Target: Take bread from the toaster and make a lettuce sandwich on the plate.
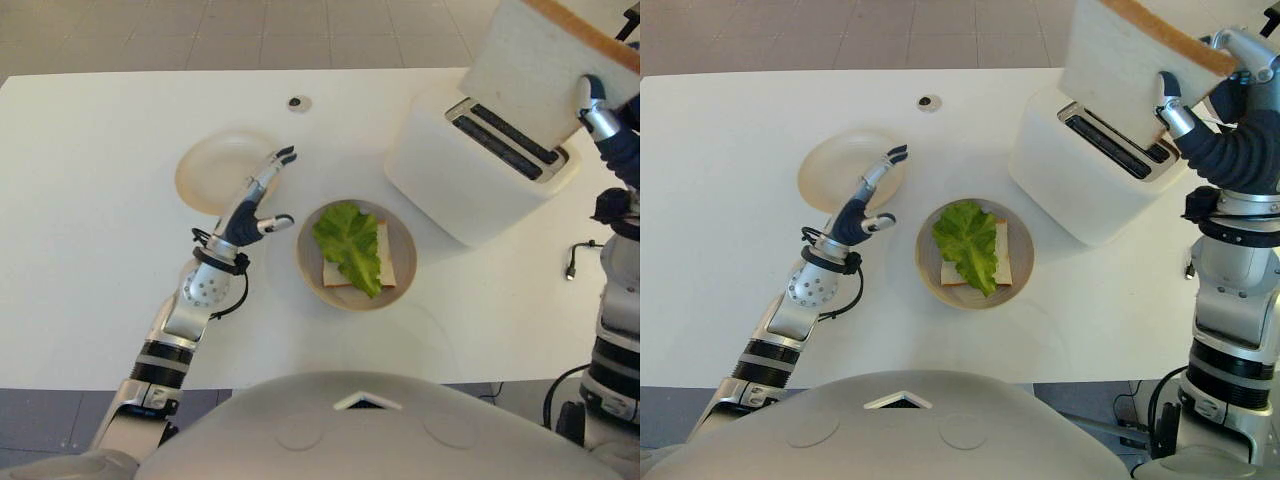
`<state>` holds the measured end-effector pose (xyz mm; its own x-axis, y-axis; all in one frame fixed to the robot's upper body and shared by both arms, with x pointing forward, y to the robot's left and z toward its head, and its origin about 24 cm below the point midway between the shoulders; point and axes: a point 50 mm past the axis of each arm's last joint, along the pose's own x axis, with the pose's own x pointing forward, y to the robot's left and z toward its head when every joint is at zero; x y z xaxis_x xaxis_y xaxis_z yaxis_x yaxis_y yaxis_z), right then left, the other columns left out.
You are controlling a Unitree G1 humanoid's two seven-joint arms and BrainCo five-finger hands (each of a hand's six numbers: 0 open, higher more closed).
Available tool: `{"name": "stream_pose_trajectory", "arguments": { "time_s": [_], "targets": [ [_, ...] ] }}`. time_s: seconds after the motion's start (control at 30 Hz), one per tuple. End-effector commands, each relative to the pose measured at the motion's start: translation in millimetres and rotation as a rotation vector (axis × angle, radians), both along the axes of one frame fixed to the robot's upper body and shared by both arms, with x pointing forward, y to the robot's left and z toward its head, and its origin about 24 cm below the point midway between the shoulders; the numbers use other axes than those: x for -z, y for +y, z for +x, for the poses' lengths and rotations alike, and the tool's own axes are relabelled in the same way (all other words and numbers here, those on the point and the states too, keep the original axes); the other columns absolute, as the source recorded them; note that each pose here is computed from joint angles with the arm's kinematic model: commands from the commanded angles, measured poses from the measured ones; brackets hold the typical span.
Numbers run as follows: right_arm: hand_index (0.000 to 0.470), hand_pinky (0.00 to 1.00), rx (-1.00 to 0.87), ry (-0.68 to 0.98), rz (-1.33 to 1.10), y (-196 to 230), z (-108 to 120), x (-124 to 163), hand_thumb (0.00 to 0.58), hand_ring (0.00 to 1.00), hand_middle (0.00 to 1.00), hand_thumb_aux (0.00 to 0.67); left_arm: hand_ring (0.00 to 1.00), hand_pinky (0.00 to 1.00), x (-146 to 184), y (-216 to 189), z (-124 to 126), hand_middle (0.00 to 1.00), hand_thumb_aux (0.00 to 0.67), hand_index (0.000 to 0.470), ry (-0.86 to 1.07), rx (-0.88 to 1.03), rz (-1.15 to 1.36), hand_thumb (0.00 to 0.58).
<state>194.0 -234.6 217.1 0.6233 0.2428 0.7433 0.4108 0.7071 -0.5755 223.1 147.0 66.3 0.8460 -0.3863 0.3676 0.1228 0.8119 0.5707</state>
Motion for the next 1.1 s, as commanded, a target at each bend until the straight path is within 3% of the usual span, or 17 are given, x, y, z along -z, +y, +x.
{"name": "stream_pose_trajectory", "arguments": {
  "time_s": [0.03, 0.2, 0.33, 0.47, 0.67, 0.8, 0.97, 1.0, 1.03, 1.07, 1.1],
  "targets": [
    [0.47, 1.0, -0.291, 0.313, 0.124, 17, 4, 32, 0.58, 1.0, 1.0, 0.67, 0.0, 0.0, -10, 8, -2, 0.0, 0.0, 0.0, -0.05, -0.023, -0.057, 0.0],
    [0.47, 1.0, -0.517, 0.784, 0.234, 32, 22, 96, 0.58, 1.0, 1.0, 0.67, 0.0, 0.0, -21, 27, 4, 0.0, 0.0, 0.0, -0.122, -0.157, -0.218, 0.0],
    [0.47, 1.0, -0.591, 0.966, 0.242, 46, 33, 131, 0.58, 1.0, 1.0, 0.67, 0.0, 0.0, -27, 33, 3, 0.0, 0.0, 0.0, -0.171, -0.175, -0.26, 0.0],
    [0.47, 1.0, -0.581, 1.108, 0.209, 58, 39, 165, 0.58, 1.0, 1.0, 0.67, 0.0, 0.0, -21, 13, -1, 0.0, 0.0, 0.0, -0.148, -0.044, -0.177, 0.0],
    [0.47, 1.0, -0.504, 1.168, 0.078, 61, 38, 186, 0.58, 1.0, 1.0, 0.67, 0.0, 0.0, 1, -35, -20, 0.0, 0.0, 0.0, -0.055, 0.316, 0.094, 0.0],
    [0.47, 1.0, -0.425, 1.135, -0.041, 55, 41, 185, 0.58, 1.0, 1.0, 0.67, 0.0, 0.0, 39, -57, -43, 0.0, 0.0, 0.0, 0.142, 0.586, 0.345, 0.0],
    [0.47, 1.0, -0.348, 1.06, -0.081, 52, 47, 179, 0.58, 1.0, 1.0, 0.67, 0.0, 0.0, 77, -49, -58, 0.0, 0.0, 0.0, 0.362, 0.689, 0.561, 0.0],
    [0.385, 1.0, -0.334, 1.047, -0.081, 51, 49, 178, 0.561, 1.0, 1.0, 0.549, 0.0, 0.0, 81, -47, -61, 0.0, 0.0, 0.0, 0.39, 0.699, 0.577, 0.0],
    [0.151, 0.96, -0.32, 1.027, -0.079, 50, 50, 176, 0.313, 0.96, 0.96, 0.215, 0.0, 0.0, 84, -44, -62, 0.0, 0.0, 0.0, 0.415, 0.7, 0.6, 0.0],
    [0.0, 0.53, -0.304, 1.002, -0.074, 48, 52, 173, 0.0, 0.53, 0.53, 0.0, 0.0, 0.0, 87, -41, -63, 0.0, 0.0, 0.0, 0.435, 0.696, 0.62, 0.0],
    [0.0, 0.0, -0.286, 0.967, -0.069, 47, 53, 169, 0.0, 0.0, 0.0, 0.0, 0.0, 0.0, 89, -38, -62, 0.0, 0.0, 0.0, 0.454, 0.689, 0.636, 0.0]
  ]
}}
